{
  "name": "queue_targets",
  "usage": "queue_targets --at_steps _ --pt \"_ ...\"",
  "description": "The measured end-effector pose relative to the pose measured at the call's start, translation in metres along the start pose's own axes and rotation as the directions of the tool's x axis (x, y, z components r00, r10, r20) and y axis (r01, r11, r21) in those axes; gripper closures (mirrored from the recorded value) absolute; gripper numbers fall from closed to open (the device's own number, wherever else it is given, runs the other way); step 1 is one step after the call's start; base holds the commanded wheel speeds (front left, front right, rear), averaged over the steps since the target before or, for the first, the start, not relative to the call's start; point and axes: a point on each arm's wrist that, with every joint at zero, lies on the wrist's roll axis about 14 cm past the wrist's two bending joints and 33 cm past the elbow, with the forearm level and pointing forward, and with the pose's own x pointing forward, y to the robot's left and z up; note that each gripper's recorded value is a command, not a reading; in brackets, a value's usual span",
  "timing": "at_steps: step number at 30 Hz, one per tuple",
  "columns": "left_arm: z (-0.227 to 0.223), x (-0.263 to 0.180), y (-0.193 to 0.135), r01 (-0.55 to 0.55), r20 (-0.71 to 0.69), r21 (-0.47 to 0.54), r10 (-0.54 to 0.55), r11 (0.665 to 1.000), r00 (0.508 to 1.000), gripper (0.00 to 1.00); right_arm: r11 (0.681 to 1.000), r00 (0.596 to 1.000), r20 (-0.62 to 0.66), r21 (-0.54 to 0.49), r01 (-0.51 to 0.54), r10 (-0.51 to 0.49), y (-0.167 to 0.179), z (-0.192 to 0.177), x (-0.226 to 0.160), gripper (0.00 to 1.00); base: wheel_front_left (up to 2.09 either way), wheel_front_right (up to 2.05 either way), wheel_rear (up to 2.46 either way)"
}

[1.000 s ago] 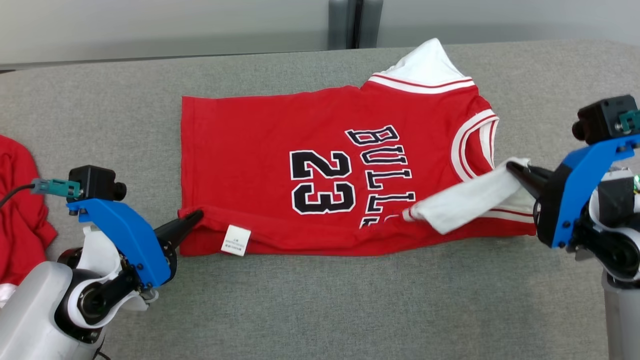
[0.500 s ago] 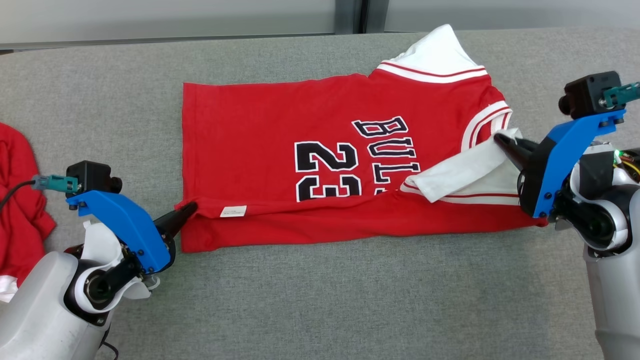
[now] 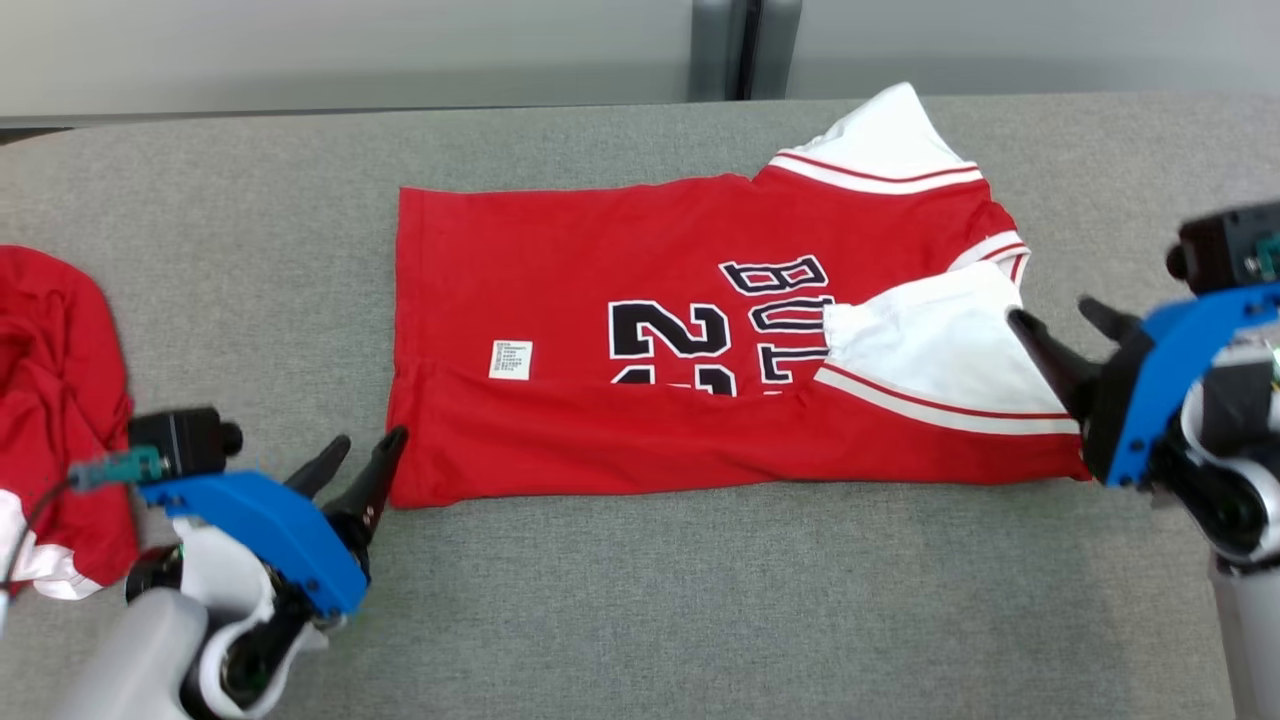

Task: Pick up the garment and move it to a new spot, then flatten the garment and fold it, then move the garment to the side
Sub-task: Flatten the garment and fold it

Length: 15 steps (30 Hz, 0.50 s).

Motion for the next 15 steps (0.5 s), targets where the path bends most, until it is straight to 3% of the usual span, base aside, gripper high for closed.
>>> queue_targets --at_steps 9,15 --pt "-0.017 -0.009 0.005 -0.109 0.115 0.029 0.105 0.994 0.988 0.0 0.994 0.995 -0.017 0.056 0.095 -0.094 -0.014 -0.038 -0.02 0.0 0.0 0.0 0.0" --pt "-0.033 0.004 0.003 -0.141 0.091 0.098 0.132 0.985 0.987 0.0 0.983 0.985 -0.022 0.048 0.175 -0.174 -0.022 -0.055 -0.019 0.0 0.0 0.0 0.0"
